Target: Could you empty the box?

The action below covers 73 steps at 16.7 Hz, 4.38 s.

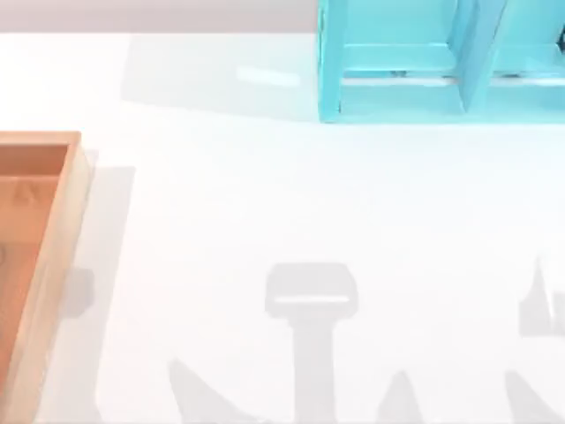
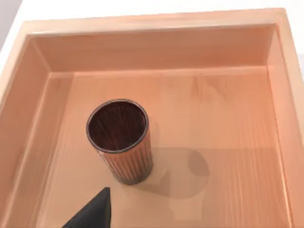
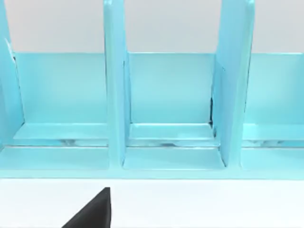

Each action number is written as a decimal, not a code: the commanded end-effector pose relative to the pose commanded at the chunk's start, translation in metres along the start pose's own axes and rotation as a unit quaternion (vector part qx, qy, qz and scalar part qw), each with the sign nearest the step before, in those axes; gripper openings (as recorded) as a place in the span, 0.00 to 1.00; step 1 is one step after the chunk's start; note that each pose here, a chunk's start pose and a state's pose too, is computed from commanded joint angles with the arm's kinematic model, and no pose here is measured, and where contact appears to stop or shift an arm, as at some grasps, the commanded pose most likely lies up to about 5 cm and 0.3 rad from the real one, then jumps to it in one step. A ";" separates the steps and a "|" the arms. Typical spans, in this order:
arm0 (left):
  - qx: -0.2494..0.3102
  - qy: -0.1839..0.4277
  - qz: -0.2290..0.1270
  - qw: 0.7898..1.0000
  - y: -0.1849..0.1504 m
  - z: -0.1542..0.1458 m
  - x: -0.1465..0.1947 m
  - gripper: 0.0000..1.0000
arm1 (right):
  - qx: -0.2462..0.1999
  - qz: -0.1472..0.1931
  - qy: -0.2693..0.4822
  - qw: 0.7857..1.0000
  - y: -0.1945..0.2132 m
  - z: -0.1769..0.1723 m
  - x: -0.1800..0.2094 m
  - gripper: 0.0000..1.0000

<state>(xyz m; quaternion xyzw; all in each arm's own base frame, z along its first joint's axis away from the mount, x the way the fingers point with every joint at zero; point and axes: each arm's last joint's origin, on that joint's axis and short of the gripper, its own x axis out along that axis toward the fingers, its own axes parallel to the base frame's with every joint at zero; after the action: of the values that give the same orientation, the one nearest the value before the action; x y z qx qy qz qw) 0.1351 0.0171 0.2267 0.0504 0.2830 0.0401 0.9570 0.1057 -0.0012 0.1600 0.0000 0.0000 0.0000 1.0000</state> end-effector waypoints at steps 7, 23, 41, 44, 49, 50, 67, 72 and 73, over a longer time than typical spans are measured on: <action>0.014 0.325 -0.029 0.945 0.040 0.060 0.059 1.00 | 0.000 0.000 0.000 1.000 0.000 0.000 0.000 1.00; 0.003 0.477 -0.072 0.876 0.069 0.059 0.118 1.00 | 0.000 0.000 0.000 1.000 0.000 0.000 0.000 1.00; 0.004 0.475 -0.072 0.877 0.060 -0.008 0.160 0.55 | 0.000 0.000 0.000 1.000 0.000 0.000 0.000 1.00; 0.004 0.475 -0.072 0.877 0.060 -0.008 0.160 0.32 | 0.000 0.000 0.000 1.000 0.000 0.000 0.000 1.00; 0.004 0.475 -0.072 0.877 0.060 -0.008 0.160 0.00 | 0.000 0.000 0.000 1.000 0.000 0.000 0.000 1.00; 0.004 0.475 -0.072 0.877 0.060 -0.008 0.160 0.00 | 0.000 0.000 0.000 1.000 0.000 0.000 0.000 1.00; 0.004 0.475 -0.072 0.877 0.072 0.058 0.128 0.00 | 0.000 0.000 0.000 1.000 0.000 0.000 0.000 1.00; 0.004 0.474 -0.072 0.877 0.075 0.095 0.096 0.00 | 0.000 0.000 0.000 1.000 0.000 0.000 0.000 1.00; 0.004 0.474 -0.072 0.877 0.075 0.099 0.092 0.00 | 0.000 0.000 0.000 1.000 0.000 0.000 0.000 1.00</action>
<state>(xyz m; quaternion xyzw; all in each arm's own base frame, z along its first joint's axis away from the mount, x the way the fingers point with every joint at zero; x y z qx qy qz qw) 0.2622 0.0937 0.2687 0.0090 0.7060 -0.0113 0.7080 0.1057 -0.0012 0.1600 0.0000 0.0000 0.0000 1.0000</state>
